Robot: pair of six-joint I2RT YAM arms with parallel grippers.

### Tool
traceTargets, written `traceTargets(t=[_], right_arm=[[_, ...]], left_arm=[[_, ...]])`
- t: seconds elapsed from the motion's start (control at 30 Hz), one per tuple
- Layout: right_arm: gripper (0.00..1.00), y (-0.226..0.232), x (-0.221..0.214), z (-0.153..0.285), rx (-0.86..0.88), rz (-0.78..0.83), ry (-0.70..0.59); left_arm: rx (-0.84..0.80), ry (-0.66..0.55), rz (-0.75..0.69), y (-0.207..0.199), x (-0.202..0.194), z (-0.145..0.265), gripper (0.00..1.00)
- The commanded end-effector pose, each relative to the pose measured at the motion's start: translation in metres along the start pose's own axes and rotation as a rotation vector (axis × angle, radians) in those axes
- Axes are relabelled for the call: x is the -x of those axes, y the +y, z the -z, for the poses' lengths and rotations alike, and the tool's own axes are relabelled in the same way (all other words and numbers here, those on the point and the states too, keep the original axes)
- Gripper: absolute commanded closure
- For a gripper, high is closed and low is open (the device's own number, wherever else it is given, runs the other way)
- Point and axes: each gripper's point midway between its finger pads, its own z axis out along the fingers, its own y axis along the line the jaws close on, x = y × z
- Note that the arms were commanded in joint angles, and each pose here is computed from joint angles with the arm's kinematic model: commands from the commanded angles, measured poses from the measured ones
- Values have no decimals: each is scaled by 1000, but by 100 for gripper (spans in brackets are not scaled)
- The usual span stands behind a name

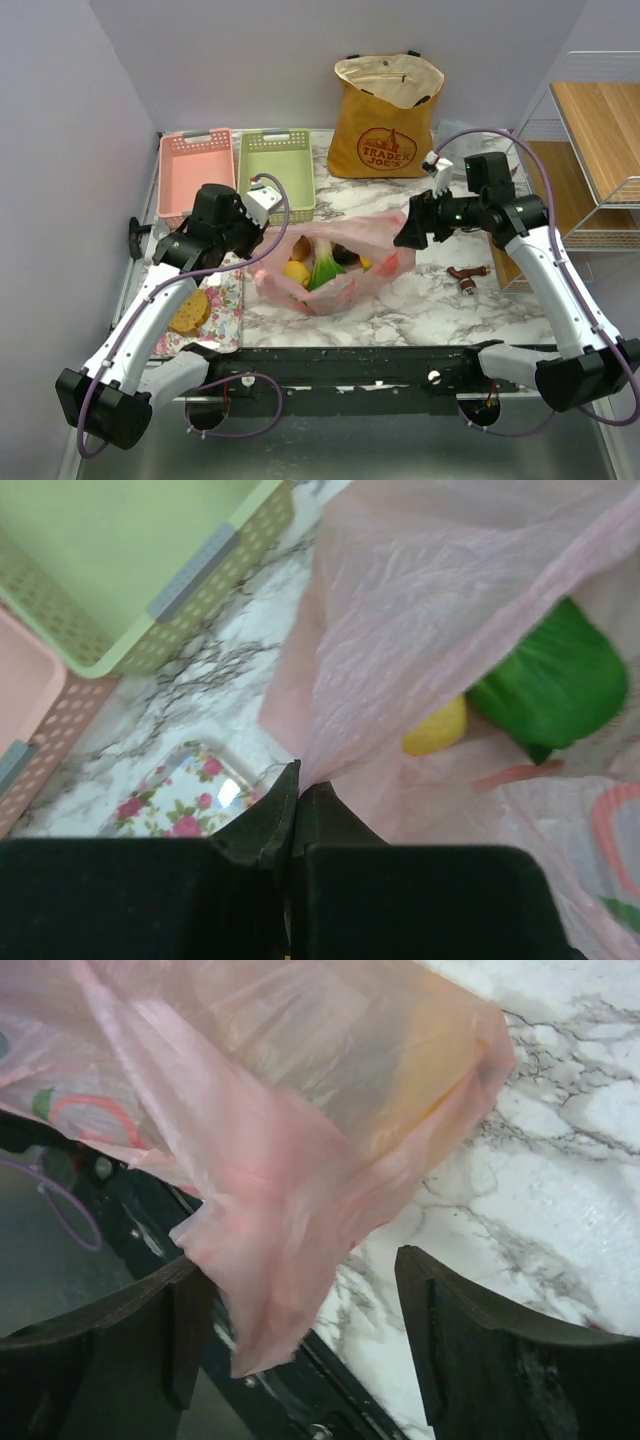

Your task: Untie the knot of the grocery bags and take out the mixed food

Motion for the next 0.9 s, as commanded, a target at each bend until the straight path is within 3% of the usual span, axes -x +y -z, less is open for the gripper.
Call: traceTargets(t=[0.0, 0.07, 0.1, 0.37, 0.53, 0.6, 0.7, 0.8, 0.83, 0.87], right_arm=[[13, 5, 8, -3, 61, 64, 14], [1, 9, 27, -4, 65, 130, -34], [0, 12, 34, -8, 69, 160, -40], [0, 28, 14, -50, 37, 410, 122], [1, 15, -19, -52, 21, 433, 260], [15, -1, -38, -50, -30, 460, 325], [51, -35, -59, -42, -201, 469, 379], [91, -51, -65, -32, -285, 416, 377], [99, -56, -64, -29, -309, 385, 367], [99, -61, -59, -26, -331, 362, 352]], left_arm=[[-211, -38, -39, -47, 17, 0, 98], [-223, -39, -43, -52, 19, 0, 89], [-224, -37, -41, -52, 19, 0, 82], [-190, 99, -26, -51, -4, 16, 3], [-165, 263, -44, -51, -56, 31, 2], [-139, 376, -80, -47, -92, 33, 2], [-42, 517, -113, -25, -146, 35, 1], [13, 517, -147, -7, -158, 41, 2], [28, 505, -154, -1, -155, 42, 2], [53, 485, -159, 8, -149, 43, 3]])
